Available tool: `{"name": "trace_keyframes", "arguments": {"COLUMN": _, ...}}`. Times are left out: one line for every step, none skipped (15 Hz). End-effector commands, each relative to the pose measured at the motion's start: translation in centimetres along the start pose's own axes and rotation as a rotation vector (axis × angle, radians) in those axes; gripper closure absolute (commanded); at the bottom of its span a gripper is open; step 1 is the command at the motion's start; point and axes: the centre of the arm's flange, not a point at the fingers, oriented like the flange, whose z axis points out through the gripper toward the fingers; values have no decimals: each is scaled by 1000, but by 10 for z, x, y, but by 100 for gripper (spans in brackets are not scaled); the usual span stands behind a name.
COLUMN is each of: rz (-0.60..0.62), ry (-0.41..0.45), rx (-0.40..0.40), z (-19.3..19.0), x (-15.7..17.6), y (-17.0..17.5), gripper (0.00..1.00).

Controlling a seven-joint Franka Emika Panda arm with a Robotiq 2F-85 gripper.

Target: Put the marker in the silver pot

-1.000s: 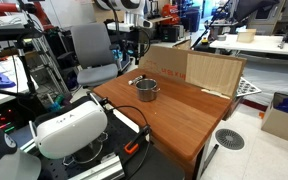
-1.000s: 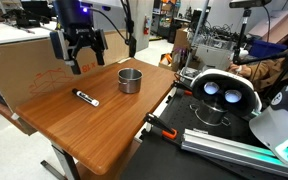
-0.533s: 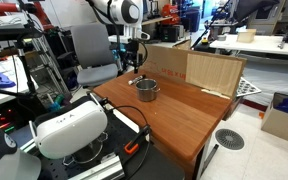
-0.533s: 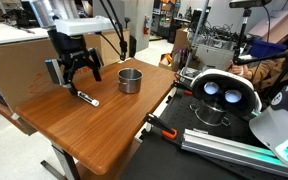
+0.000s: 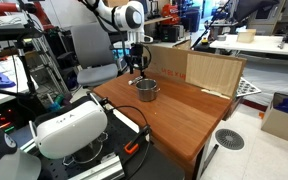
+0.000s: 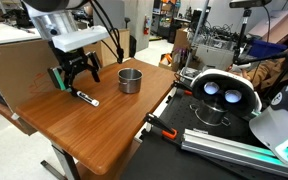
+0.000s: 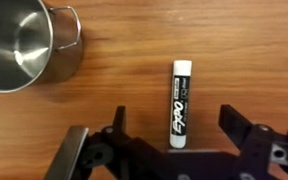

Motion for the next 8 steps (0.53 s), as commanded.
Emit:
{"name": "trace_keyframes", "arguments": {"rz": 31, "ry": 1, "rx": -59, "z": 13, "x": 16, "y": -8, "gripper": 0}}
{"name": "trace_keyframes", "arguments": {"rz": 26, "ry": -5, "rx": -71, "z": 19, "x": 18, "y": -10, "gripper": 0}}
{"name": "trace_keyframes", "arguments": {"rz": 21, "ry": -2, "rx": -89, "z": 23, "x": 20, "y": -13, "gripper": 0}}
{"name": "trace_keyframes", "arguments": {"rz": 21, "ry": -5, "rx": -99, "z": 28, "x": 20, "y": -16, "gripper": 0}}
{"name": "trace_keyframes", "arguments": {"rz": 17, "ry": -6, "rx": -109, "z": 31, "x": 22, "y": -18, "gripper": 0}}
{"name": "trace_keyframes", "arguments": {"rz": 18, "ry": -6, "rx": -114, "z": 34, "x": 22, "y": -21, "gripper": 0}}
{"name": "trace_keyframes", "arguments": {"rz": 14, "ry": -8, "rx": -123, "z": 35, "x": 24, "y": -23, "gripper": 20}}
{"name": "trace_keyframes", "arguments": {"rz": 4, "ry": -5, "rx": -135, "z": 37, "x": 25, "y": -24, "gripper": 28}}
